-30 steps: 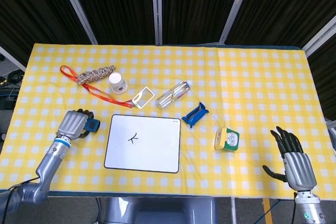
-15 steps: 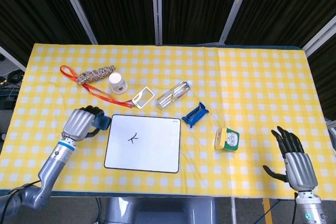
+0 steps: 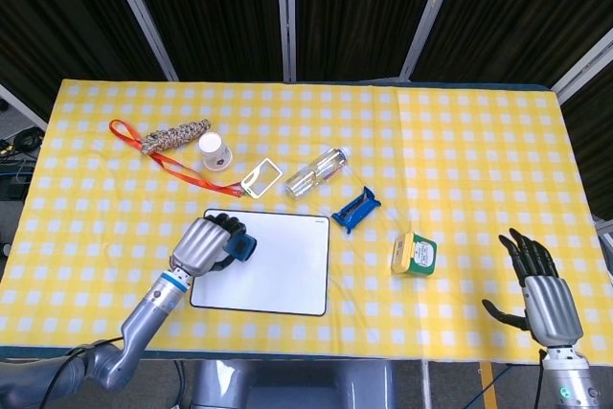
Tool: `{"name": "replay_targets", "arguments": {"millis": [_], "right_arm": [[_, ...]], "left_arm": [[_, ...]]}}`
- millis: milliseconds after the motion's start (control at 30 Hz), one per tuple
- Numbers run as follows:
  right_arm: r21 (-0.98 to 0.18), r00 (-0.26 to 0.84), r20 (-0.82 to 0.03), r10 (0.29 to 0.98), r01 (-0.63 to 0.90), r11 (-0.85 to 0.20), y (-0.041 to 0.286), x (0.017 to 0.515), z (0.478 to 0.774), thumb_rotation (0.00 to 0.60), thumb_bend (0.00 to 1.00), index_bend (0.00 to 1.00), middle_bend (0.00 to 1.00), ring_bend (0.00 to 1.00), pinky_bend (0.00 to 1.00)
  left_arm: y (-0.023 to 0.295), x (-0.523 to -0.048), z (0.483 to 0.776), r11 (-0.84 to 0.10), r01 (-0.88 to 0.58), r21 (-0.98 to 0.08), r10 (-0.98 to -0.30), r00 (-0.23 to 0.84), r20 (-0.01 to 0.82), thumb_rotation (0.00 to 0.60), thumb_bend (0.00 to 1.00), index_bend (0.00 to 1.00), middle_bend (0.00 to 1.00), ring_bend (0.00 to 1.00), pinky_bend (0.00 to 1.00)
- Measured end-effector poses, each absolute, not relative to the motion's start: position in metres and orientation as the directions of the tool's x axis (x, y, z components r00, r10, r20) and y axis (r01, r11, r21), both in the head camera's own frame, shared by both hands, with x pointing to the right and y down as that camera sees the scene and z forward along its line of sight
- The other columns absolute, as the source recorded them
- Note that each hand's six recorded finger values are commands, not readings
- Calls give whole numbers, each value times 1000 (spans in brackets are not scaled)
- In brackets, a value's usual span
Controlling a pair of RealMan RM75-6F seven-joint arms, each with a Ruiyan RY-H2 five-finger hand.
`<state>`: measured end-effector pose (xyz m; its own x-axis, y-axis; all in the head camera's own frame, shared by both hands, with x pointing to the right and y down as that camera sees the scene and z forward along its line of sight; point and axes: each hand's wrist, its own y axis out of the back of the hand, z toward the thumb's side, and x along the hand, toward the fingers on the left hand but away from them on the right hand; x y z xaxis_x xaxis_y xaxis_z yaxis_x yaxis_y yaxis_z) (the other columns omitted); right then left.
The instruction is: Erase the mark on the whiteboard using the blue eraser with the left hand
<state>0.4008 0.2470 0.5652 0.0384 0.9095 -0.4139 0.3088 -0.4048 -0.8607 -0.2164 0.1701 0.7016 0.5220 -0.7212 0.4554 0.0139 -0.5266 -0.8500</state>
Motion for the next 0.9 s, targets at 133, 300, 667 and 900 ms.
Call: {"name": "replay_targets", "arguments": {"millis": [133, 300, 667, 900], "right_arm": [[-859, 45, -414, 909, 311, -407, 247, 399, 565, 600, 71, 0, 0, 0, 0], [-857, 48, -416, 908, 312, -409, 248, 398, 565, 600, 71, 0, 0, 0, 0], [-857, 52, -415, 908, 314, -409, 249, 397, 564, 600, 72, 0, 0, 0, 0], [-856, 56, -419, 906, 309, -415, 250, 396, 565, 600, 72, 0, 0, 0, 0]], "left_arm": [[181, -189, 701, -555, -26, -831, -700, 555, 450, 600, 567, 780, 580, 540, 509], [197, -162, 700, -579, -43, -814, -670, 593, 446, 600, 567, 780, 580, 540, 509], [208, -149, 701, -590, -42, -806, -650, 618, 443, 600, 567, 780, 580, 540, 509], [203, -166, 710, -592, -15, -806, -656, 589, 471, 600, 566, 780, 580, 540, 509]]}}
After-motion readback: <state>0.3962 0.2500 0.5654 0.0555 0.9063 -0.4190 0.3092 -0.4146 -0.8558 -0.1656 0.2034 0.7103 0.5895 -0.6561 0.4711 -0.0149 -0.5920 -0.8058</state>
